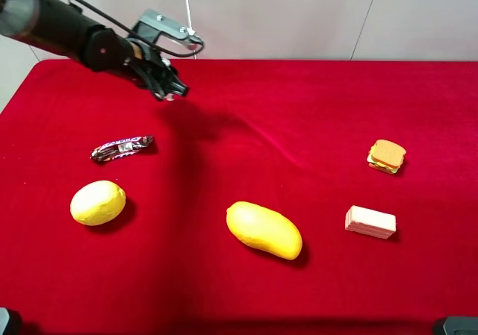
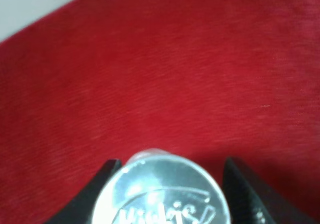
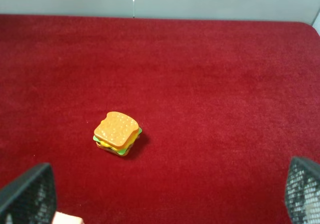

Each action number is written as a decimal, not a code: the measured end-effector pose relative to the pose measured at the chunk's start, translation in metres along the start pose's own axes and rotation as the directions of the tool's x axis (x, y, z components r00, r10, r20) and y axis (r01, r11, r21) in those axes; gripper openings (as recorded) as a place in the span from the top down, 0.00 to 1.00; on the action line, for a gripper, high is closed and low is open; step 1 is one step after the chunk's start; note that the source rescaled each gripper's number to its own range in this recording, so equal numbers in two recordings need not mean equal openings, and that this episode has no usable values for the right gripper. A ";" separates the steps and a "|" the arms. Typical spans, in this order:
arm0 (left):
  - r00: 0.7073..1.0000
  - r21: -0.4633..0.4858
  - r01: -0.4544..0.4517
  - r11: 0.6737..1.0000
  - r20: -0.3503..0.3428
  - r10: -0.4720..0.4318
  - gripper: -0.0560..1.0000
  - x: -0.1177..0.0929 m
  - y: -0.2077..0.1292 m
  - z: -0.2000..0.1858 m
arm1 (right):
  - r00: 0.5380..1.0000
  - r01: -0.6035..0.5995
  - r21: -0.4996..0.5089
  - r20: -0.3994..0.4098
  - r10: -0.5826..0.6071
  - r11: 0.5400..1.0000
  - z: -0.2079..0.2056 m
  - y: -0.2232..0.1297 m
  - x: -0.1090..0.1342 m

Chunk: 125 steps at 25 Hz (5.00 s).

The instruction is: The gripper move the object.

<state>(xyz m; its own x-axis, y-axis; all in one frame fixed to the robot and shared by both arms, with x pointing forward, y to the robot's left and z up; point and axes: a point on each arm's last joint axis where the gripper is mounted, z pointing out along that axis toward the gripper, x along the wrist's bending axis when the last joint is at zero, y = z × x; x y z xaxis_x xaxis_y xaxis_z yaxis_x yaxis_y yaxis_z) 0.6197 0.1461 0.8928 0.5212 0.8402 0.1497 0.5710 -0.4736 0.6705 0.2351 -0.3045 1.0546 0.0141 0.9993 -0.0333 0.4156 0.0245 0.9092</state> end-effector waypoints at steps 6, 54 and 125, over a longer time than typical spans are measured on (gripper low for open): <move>0.996 -0.053 -0.074 0.996 0.054 0.076 0.95 -0.038 0.029 -0.003 | 1.000 0.000 0.000 0.000 0.000 1.000 0.000 0.000 0.000; 0.936 -0.039 -0.257 0.966 0.238 0.259 0.95 -0.156 0.011 0.015 | 1.000 0.000 0.000 0.000 0.000 1.000 0.000 0.000 0.000; 0.954 0.139 -0.272 0.952 0.166 0.249 0.00 -0.117 0.057 -0.106 | 1.000 0.000 0.001 0.000 0.000 1.000 0.000 0.000 0.000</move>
<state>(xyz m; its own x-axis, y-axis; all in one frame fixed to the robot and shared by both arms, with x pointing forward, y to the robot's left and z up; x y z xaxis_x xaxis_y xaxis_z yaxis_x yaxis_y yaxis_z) 0.5244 0.0483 0.9905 0.7447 0.6401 0.1890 0.4899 -0.7165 0.4967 0.2351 -0.3045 1.0546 0.0141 0.9993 -0.0333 0.4167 0.0244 0.9087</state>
